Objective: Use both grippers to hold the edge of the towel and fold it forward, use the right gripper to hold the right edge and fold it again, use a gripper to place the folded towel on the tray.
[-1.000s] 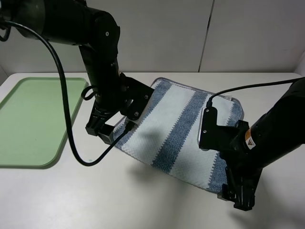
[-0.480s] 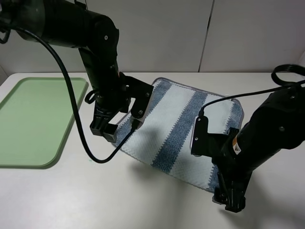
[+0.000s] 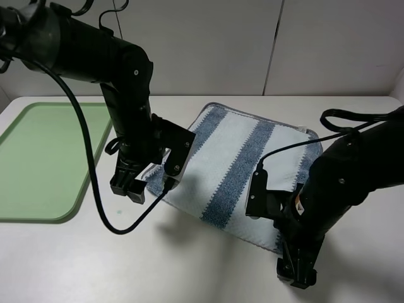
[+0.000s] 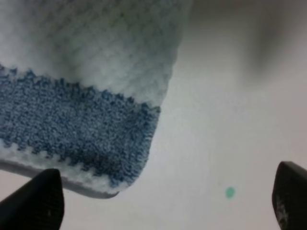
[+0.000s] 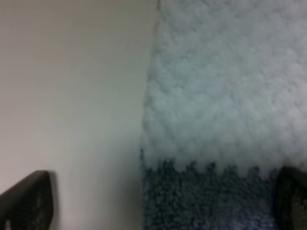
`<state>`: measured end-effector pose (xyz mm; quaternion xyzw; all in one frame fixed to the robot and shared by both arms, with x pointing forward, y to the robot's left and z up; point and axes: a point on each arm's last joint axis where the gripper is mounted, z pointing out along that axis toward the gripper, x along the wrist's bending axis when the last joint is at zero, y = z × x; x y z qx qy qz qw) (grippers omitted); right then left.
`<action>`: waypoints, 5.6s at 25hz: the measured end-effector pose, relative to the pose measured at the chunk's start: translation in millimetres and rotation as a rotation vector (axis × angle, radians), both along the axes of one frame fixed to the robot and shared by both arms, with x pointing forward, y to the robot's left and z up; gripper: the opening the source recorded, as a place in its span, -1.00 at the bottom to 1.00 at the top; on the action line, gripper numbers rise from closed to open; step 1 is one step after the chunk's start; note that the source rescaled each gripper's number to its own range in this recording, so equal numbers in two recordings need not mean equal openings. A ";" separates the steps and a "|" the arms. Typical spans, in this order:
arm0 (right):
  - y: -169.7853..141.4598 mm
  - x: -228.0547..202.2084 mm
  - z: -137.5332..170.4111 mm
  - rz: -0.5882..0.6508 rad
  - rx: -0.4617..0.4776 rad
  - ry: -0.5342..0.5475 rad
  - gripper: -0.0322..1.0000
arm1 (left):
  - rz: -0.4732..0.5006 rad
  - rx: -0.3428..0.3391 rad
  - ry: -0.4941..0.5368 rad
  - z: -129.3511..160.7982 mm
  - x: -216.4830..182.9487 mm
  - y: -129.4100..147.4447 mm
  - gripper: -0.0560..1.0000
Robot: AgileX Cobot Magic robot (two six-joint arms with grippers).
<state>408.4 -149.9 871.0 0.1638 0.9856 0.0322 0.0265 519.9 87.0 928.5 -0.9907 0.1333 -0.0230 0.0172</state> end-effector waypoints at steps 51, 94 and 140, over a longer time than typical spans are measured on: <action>1.5 1.0 -9.6 -0.024 -0.004 0.015 1.00 | -0.224 -0.031 0.019 -66.8 8.4 -10.7 0.67; 6.1 8.2 -9.6 -0.004 0.037 -0.047 -0.94 | -0.216 -0.040 0.007 -66.6 11.4 -12.7 -0.89; -29.9 -42.4 103.6 -0.155 0.036 0.046 -0.94 | -0.212 0.025 0.255 26.3 -68.7 -27.2 -0.89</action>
